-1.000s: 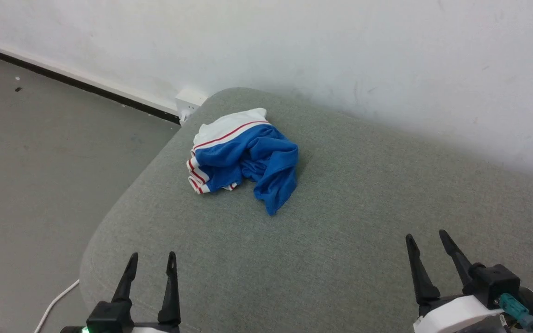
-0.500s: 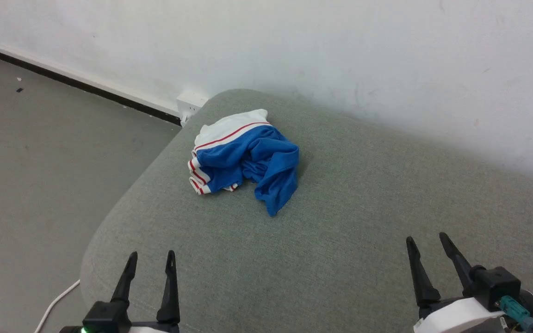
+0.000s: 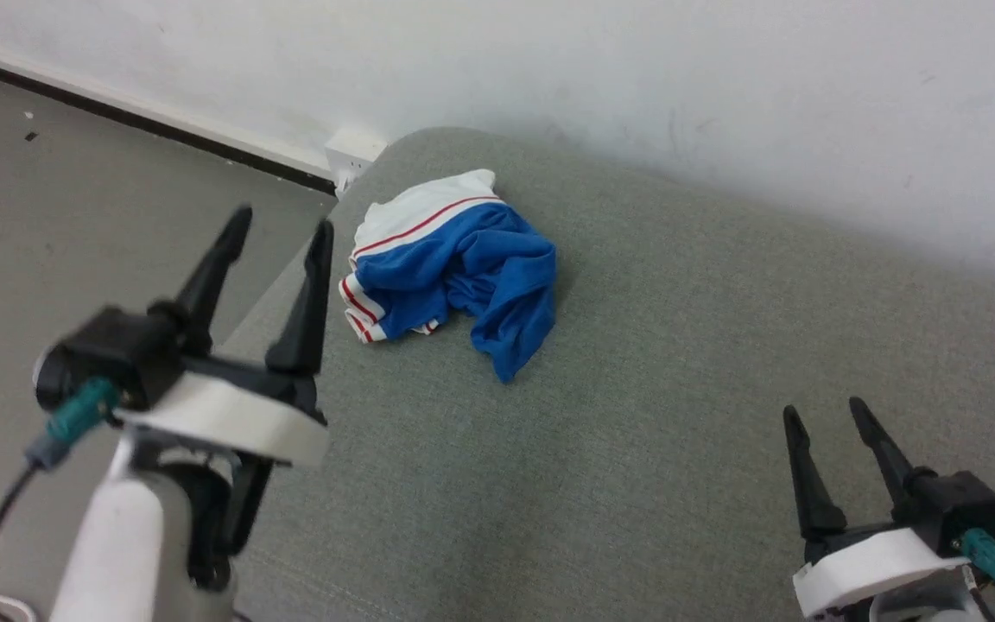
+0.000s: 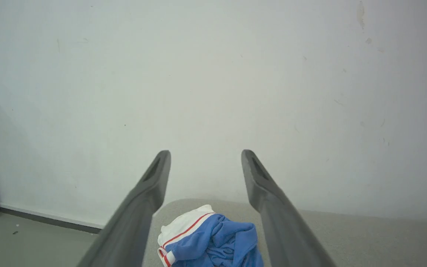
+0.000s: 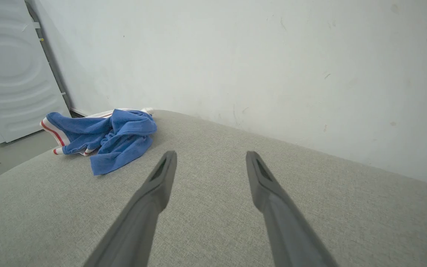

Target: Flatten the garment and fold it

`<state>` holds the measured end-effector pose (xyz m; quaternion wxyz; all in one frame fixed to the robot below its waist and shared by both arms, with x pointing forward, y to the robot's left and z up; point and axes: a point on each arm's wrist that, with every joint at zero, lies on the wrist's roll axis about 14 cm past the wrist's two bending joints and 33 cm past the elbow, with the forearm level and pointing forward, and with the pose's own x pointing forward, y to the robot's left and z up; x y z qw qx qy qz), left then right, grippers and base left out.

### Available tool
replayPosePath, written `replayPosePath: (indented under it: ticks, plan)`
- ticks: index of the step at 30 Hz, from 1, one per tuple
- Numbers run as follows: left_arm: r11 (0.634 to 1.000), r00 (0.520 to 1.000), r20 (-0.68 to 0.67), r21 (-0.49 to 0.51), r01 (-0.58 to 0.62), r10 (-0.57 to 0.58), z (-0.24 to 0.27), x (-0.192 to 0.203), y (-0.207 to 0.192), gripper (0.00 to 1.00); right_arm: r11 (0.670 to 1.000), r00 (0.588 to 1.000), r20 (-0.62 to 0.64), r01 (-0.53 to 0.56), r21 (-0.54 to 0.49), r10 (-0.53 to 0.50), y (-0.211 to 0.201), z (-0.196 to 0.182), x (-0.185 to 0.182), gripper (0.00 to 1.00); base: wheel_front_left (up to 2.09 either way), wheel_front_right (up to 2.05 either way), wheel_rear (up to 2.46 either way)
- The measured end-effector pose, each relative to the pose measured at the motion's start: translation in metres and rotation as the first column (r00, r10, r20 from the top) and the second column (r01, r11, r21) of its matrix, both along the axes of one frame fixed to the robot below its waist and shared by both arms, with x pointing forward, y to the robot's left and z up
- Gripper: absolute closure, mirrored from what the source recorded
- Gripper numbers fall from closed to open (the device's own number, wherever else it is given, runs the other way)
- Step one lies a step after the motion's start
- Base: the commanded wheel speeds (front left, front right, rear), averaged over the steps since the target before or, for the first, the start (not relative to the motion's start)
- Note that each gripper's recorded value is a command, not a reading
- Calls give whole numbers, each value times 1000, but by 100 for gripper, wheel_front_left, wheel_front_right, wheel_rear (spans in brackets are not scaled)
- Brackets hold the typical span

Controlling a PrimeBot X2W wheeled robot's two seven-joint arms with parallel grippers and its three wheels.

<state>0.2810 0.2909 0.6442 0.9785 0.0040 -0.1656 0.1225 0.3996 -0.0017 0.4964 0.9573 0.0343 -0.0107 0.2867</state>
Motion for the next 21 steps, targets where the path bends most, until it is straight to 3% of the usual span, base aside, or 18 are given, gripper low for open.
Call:
replayPosePath:
  ticks: [6, 11, 15, 21]
  plan:
    - [992, 997, -76, 121, 34, -25, 45, 57, 20, 0, 1000, 999, 40, 16, 2, -16, -1, 12, 21, 0, 0, 0, 0]
    - [997, 981, -179, 12, 78, -75, 39, 112, 36, 0, 1000, 997, 67, 26, 9, -26, -1, 20, 37, 0, 0, 0, 0]
    - [996, 922, -381, 36, 87, -67, 7, 145, 50, 0, 999, 995, 84, 46, 10, -47, -6, 24, 49, 0, 0, 0, 0]
    - [994, 840, -537, 12, 106, -83, -24, 194, 58, 0, 995, 993, 77, 95, -5, -95, -22, 17, 64, 0, 0, 0, 0]
